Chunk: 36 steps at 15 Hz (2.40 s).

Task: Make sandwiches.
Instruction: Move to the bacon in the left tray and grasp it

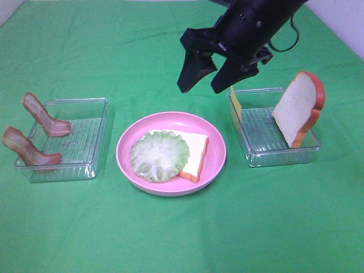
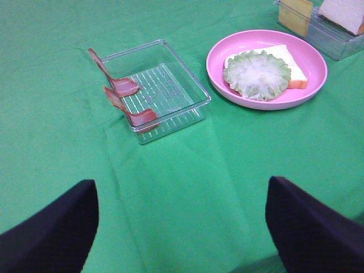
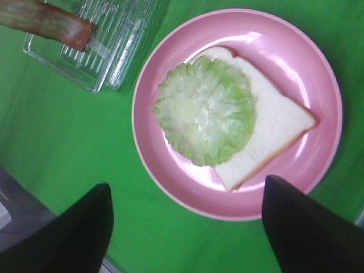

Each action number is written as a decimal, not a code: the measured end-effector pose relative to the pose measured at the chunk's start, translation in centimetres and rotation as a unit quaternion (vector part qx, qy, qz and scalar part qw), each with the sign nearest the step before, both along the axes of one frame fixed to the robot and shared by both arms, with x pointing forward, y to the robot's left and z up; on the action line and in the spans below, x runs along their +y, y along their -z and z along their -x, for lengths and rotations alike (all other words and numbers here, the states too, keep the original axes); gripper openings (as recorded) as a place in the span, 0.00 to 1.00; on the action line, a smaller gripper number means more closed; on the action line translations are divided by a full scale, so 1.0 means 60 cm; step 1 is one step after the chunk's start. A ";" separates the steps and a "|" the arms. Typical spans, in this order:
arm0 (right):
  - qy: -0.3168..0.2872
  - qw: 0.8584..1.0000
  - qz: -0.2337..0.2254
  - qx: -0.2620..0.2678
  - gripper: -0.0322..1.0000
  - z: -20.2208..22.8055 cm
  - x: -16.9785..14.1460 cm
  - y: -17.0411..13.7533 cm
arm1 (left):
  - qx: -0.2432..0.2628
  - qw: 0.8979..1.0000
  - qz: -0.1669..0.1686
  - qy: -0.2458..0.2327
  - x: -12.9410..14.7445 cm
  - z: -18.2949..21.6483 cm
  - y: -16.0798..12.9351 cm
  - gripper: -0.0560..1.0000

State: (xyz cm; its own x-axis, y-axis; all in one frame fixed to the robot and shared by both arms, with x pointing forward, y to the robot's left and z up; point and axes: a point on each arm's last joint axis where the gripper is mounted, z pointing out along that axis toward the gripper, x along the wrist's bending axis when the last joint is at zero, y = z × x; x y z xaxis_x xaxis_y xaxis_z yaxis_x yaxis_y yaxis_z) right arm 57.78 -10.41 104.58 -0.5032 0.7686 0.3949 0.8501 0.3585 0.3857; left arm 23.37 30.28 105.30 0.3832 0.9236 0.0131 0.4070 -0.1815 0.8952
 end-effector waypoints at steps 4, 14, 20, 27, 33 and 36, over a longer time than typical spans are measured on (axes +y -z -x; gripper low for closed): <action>0.016 0.998 0.047 -0.045 0.70 0.078 -0.054 -0.112 | 0.000 1.000 0.000 0.000 0.000 0.000 0.000 0.78; 0.133 0.979 0.128 -0.083 0.70 0.369 -0.228 -0.102 | 0.000 1.000 0.000 0.000 0.000 0.000 0.000 0.78; 0.130 0.973 0.086 -0.168 0.70 0.506 -0.290 -0.036 | 0.000 1.000 0.000 0.000 0.000 0.000 0.000 0.78; 0.115 0.925 0.010 -0.362 0.70 0.583 -0.325 -0.015 | 0.031 0.999 0.017 -0.018 -0.012 -0.034 -0.022 0.78; 0.111 0.921 0.008 -0.374 0.70 0.580 -0.323 -0.012 | 0.178 0.977 0.038 -0.115 -0.060 -0.178 -0.071 0.78; 0.108 0.920 0.011 -0.376 0.70 0.580 -0.323 -0.012 | 0.263 0.952 -0.053 -0.150 -0.086 -0.280 -0.077 0.78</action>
